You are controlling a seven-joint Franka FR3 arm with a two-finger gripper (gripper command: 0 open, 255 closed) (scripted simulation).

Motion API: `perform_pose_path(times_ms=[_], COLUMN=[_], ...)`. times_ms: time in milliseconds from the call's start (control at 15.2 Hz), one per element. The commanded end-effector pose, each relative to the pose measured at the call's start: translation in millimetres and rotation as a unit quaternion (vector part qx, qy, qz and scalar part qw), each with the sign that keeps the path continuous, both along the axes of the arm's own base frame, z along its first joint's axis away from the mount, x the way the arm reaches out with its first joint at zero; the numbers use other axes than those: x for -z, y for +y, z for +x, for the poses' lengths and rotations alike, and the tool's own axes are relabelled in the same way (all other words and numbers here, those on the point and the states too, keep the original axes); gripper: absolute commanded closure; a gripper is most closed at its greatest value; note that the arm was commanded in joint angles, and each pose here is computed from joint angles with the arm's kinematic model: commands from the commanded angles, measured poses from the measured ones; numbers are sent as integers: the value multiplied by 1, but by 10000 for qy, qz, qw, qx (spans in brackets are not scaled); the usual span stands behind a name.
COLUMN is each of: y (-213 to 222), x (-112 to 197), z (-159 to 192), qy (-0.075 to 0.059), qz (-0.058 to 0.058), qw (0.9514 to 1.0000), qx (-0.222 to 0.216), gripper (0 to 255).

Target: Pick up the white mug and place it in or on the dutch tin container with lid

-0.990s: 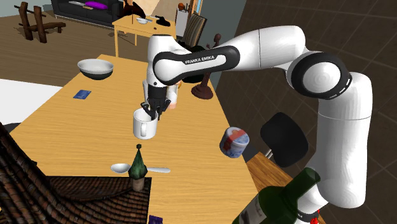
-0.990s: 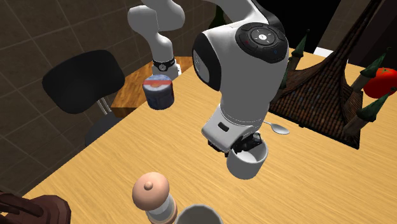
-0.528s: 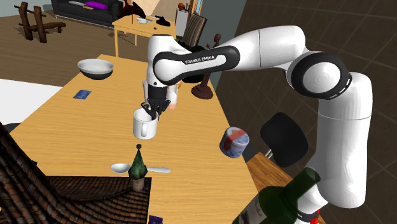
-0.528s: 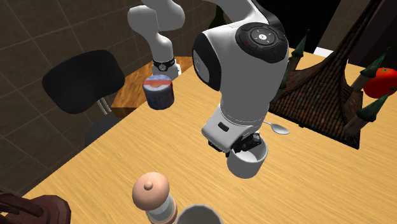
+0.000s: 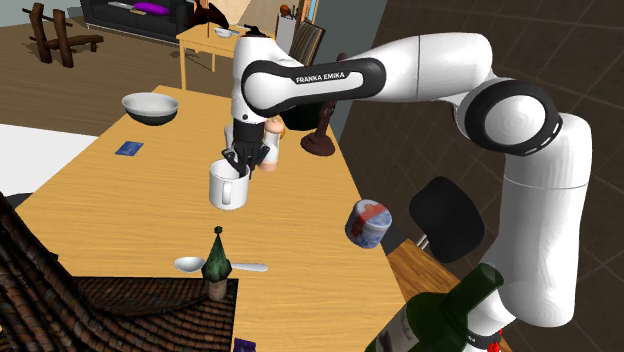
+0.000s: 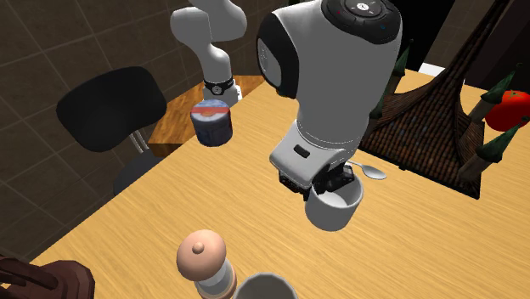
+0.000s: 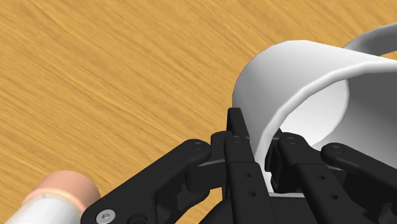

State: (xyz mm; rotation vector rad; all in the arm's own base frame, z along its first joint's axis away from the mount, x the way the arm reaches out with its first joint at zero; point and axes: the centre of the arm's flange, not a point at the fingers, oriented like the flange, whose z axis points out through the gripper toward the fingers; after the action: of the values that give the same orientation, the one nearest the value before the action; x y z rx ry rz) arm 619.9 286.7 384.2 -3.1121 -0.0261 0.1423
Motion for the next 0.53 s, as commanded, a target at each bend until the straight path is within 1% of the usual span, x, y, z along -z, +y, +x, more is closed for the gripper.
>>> perform_pose_path(times_ms=[0,462], y=[0,0], x=[-11,-48], z=[0,0], qy=[0,0], qz=[1,1], qw=[10000,10000], qx=[-1,-1], gripper=[255,255])
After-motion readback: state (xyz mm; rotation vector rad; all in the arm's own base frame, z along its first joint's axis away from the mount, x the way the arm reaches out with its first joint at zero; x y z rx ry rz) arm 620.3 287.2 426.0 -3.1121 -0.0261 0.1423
